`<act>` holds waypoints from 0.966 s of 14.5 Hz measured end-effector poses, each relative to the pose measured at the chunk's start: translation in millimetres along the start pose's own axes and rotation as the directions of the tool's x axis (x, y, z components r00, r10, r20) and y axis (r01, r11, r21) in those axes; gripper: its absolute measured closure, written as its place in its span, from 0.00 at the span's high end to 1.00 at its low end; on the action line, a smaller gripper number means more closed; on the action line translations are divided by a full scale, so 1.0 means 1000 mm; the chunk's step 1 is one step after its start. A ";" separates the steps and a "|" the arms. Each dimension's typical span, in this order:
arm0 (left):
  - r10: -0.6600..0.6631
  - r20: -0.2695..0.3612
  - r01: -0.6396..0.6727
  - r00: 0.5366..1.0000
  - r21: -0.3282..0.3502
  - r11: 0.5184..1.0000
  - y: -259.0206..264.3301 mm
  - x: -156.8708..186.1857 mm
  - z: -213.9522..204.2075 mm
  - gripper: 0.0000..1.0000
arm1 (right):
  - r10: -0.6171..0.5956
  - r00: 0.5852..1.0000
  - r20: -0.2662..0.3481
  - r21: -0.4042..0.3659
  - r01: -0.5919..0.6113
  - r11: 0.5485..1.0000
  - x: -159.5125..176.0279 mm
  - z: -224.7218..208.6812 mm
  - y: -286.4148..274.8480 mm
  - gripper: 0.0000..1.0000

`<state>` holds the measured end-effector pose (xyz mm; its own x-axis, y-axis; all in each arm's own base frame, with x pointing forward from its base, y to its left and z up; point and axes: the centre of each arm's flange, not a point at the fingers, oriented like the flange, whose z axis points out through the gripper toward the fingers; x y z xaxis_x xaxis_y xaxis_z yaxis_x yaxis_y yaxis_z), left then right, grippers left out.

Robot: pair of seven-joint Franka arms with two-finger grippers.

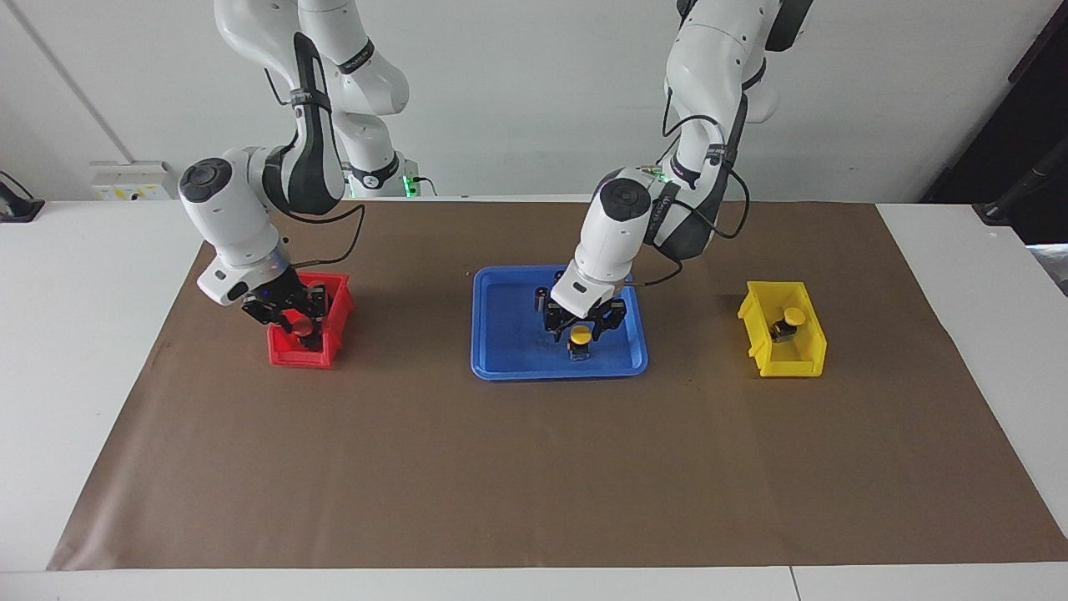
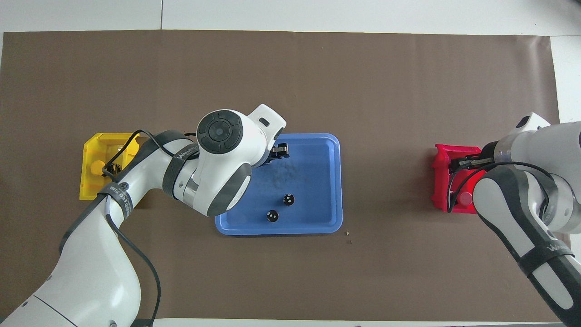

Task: Sort red and yellow buttons by color
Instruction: 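Release the red button while the left gripper grasps the yellow button, then carry the yellow button to the yellow bin while the right gripper withdraws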

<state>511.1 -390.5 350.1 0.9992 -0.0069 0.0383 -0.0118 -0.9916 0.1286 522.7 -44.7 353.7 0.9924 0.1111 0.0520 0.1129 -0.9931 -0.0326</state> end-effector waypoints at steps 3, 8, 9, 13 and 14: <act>0.000 -0.009 0.000 1.000 0.001 1.000 -0.001 0.003 -0.003 0.74 | -0.007 1.000 0.007 0.002 0.007 1.000 0.001 -0.001 0.000 0.56; 0.006 -0.007 -0.006 1.000 0.002 1.000 0.001 0.001 -0.002 0.41 | -0.016 0.998 0.057 0.019 0.015 1.000 0.017 -0.039 0.000 0.55; 0.009 -0.007 -0.009 1.000 0.002 1.000 0.003 0.000 -0.002 0.41 | -0.018 0.998 0.065 0.022 0.017 1.000 0.021 -0.050 0.000 0.55; 0.012 0.029 -0.013 1.000 0.027 1.000 0.005 -0.001 -0.010 0.41 | -0.053 0.993 0.102 0.035 0.050 0.998 0.035 -0.107 -0.019 0.56; 0.010 0.052 -0.012 0.999 0.045 0.999 0.006 0.001 -0.026 0.41 | -0.058 0.992 0.112 0.033 0.055 0.998 0.037 -0.127 -0.030 0.56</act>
<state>511.3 -392.8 376.8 0.9997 -0.0236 -0.0115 -0.0225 -0.9963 0.0834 550.0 -15.9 482.9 0.9834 0.1722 -0.0580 0.1685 -0.9837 -0.0630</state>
